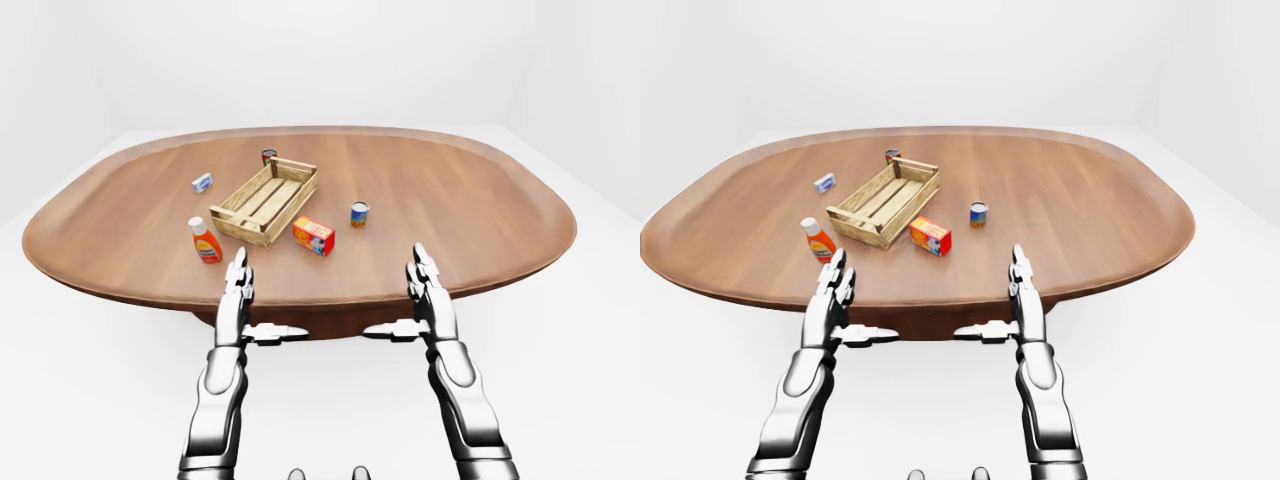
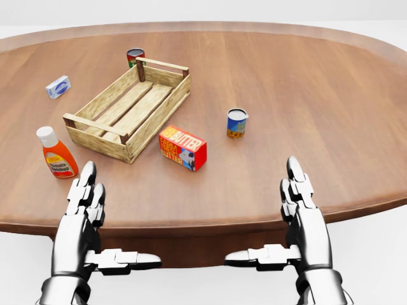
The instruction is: Pick up the butter and put it in the tray.
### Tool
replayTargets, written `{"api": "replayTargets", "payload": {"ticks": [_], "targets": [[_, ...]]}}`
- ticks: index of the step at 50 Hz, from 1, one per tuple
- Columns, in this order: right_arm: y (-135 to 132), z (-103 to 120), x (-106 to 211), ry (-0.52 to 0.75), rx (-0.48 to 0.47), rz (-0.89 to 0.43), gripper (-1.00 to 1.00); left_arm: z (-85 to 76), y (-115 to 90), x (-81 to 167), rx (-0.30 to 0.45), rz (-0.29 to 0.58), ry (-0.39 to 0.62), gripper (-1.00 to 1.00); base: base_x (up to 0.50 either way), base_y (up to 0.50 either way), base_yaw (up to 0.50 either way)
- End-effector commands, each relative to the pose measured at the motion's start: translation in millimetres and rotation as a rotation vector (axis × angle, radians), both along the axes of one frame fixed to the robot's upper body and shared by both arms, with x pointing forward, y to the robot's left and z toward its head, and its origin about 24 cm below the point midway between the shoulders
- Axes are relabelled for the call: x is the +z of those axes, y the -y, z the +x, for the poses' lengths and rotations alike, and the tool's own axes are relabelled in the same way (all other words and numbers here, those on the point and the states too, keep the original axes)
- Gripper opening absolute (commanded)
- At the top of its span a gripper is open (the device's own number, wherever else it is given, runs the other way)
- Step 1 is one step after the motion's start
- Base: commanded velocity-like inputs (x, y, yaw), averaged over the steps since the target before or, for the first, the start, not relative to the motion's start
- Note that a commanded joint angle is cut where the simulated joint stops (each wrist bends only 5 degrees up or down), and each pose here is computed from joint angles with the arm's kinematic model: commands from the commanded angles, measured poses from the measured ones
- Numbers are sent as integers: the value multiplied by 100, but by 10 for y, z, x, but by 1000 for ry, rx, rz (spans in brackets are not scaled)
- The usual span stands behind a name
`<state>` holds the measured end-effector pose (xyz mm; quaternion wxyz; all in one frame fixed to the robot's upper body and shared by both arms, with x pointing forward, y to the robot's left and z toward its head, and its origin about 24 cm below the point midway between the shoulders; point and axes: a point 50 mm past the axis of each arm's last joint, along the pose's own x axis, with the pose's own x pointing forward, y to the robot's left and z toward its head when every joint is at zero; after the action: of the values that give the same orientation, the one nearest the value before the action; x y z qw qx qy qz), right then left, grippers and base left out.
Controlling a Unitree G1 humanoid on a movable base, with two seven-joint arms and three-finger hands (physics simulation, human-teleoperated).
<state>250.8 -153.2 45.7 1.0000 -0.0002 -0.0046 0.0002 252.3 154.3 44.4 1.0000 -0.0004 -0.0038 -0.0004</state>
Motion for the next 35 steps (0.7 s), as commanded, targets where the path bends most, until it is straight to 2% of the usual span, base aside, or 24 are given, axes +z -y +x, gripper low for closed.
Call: {"api": "replayTargets", "payload": {"ticks": [1,6,7,12,20,28,35], "targets": [[62,-88,137,29,2,-5,99,-74,-116,143,0,1,32,100,0,0,0],[51,-153,228,58,8,-14,98,-186,-191,367,6,-2,113,100,0,0,0],[52,-192,302,89,3,-22,98,-234,-213,462,7,0,154,100,0,0,0],[32,-337,515,178,7,-44,98,-342,-244,627,22,8,225,100,0,0,0],[27,-587,850,316,-1,-68,98,-651,-234,931,14,16,353,100,0,0,0],[8,-804,1087,412,-1,-86,98,-812,-272,1123,24,20,439,100,0,0,0],[-27,-896,1176,448,8,-98,98,-893,-265,1179,15,28,461,100,0,0,0]]}}
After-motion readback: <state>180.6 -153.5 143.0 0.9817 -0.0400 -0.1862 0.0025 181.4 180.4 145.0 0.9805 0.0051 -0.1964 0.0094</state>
